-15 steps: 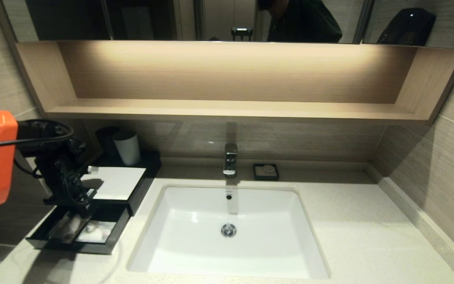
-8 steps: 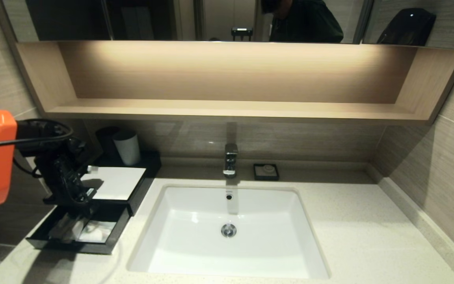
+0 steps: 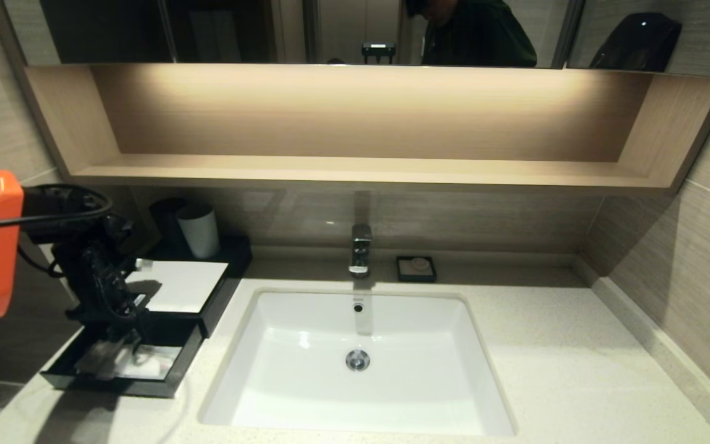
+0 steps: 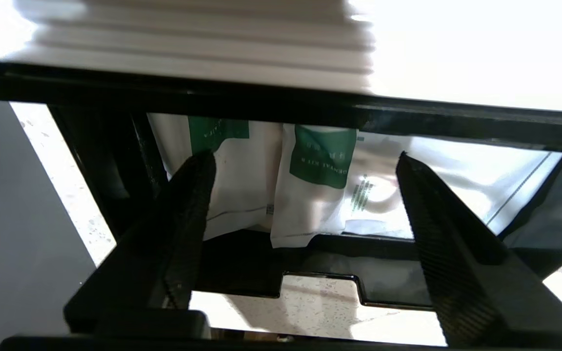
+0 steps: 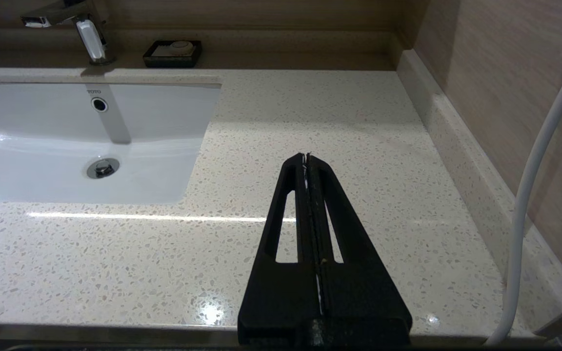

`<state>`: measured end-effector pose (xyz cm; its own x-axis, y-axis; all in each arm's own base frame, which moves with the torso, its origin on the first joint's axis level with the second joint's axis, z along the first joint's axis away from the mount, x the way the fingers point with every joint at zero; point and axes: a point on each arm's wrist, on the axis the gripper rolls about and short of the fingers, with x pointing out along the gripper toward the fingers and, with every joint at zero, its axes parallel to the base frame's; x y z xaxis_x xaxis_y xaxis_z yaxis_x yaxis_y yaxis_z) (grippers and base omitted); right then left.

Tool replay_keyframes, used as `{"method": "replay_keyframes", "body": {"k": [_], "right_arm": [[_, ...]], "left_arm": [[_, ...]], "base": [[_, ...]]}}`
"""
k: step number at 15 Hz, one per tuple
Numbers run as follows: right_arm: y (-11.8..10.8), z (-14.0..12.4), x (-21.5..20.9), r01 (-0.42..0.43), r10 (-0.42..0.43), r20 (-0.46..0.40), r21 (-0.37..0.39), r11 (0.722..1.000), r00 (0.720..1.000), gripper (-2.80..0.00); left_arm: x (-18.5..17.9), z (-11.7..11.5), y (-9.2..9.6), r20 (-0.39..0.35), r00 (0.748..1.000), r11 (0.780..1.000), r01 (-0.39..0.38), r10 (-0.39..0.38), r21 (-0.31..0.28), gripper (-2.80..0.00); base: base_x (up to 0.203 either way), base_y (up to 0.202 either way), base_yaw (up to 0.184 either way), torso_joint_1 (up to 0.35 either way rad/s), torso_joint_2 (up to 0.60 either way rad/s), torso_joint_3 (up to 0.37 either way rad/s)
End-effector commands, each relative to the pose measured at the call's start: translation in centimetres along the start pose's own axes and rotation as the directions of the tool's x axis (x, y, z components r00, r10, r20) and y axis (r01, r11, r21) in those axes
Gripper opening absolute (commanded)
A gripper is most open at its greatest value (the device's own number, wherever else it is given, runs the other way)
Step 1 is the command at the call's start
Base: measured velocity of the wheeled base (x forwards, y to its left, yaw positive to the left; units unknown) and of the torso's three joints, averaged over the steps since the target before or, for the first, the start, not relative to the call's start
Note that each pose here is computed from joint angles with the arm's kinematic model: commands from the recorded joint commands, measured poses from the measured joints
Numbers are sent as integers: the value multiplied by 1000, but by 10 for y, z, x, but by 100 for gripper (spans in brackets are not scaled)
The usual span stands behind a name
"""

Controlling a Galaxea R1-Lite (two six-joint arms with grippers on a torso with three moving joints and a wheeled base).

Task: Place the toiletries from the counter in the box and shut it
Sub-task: Place the bathroom toiletry into the drawer, then close the drawer

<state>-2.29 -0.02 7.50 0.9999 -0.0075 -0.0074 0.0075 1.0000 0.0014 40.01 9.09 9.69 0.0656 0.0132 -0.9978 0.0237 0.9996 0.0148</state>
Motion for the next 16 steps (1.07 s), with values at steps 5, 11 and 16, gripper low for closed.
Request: {"method": "replay_keyframes", "body": {"k": [5, 11, 16], "right_arm": [[0, 0, 0, 0, 0, 0, 0, 1000, 1000, -280], [0, 0, 0, -1, 1, 0, 0, 1000, 1000, -280], [0, 0, 0, -1, 1, 0, 0, 1000, 1000, -280]], "left_arm": [[-24, -11, -2, 22, 1000, 1000, -4, 4, -4, 0], [-56, -34, -8, 58, 998, 1000, -12, 14, -22, -280], [-74, -73, -17, 30, 999, 999, 20, -19, -35, -280]], "base": [[0, 0, 0, 0, 0, 0], [0, 0, 0, 0, 0, 0], [0, 0, 0, 0, 0, 0]]}}
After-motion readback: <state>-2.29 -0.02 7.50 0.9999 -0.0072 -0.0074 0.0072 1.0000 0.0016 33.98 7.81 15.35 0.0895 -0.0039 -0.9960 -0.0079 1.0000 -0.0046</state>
